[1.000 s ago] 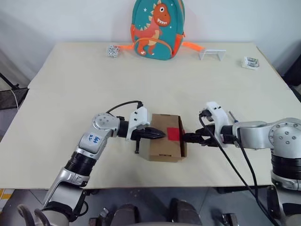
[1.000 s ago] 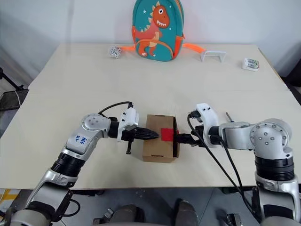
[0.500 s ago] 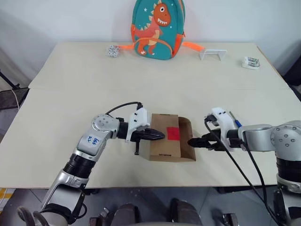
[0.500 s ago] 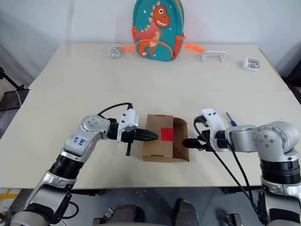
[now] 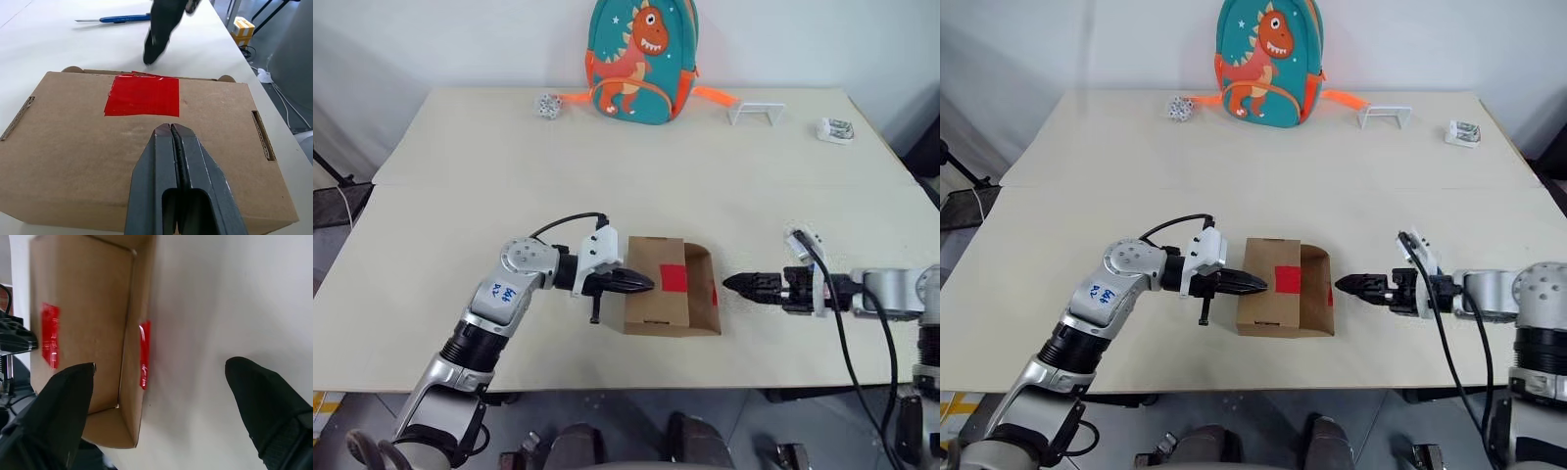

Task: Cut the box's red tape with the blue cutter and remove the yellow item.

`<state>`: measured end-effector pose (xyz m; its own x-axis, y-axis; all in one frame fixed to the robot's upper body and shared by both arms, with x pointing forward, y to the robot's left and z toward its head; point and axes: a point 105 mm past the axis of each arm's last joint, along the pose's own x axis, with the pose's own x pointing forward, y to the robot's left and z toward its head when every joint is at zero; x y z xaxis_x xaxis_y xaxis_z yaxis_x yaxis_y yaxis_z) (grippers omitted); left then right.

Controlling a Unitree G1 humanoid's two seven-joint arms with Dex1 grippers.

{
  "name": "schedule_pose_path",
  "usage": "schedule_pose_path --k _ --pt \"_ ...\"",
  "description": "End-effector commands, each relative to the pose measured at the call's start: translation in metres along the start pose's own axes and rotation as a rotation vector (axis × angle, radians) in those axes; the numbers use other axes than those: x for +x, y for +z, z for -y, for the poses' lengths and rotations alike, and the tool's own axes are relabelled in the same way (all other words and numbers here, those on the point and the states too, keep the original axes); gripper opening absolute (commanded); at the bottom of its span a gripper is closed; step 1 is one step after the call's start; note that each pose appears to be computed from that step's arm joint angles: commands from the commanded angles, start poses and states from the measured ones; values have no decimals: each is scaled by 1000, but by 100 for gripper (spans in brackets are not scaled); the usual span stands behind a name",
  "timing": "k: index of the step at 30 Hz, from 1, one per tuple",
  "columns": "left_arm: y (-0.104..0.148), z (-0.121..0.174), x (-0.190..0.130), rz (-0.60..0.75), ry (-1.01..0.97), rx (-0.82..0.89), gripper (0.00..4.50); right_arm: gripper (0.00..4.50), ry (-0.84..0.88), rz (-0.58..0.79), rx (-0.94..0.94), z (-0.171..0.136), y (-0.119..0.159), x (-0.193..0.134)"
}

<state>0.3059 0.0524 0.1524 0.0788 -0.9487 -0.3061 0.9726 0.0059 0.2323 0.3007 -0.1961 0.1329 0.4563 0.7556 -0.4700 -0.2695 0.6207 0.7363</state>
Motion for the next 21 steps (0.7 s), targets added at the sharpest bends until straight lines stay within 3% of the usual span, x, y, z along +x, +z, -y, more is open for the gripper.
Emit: schedule_pose_path --k 1,11,21 --pt "-2 2 1 -20 -19 0 0 446 7 -13 53 6 -4 12" --pt "-3 1 -5 -36 -2 -4 0 446 129 -74 17 -20 -8 43" --pt "-3 1 -7 -40 2 -5 0 446 136 -107 32 -20 -15 59"
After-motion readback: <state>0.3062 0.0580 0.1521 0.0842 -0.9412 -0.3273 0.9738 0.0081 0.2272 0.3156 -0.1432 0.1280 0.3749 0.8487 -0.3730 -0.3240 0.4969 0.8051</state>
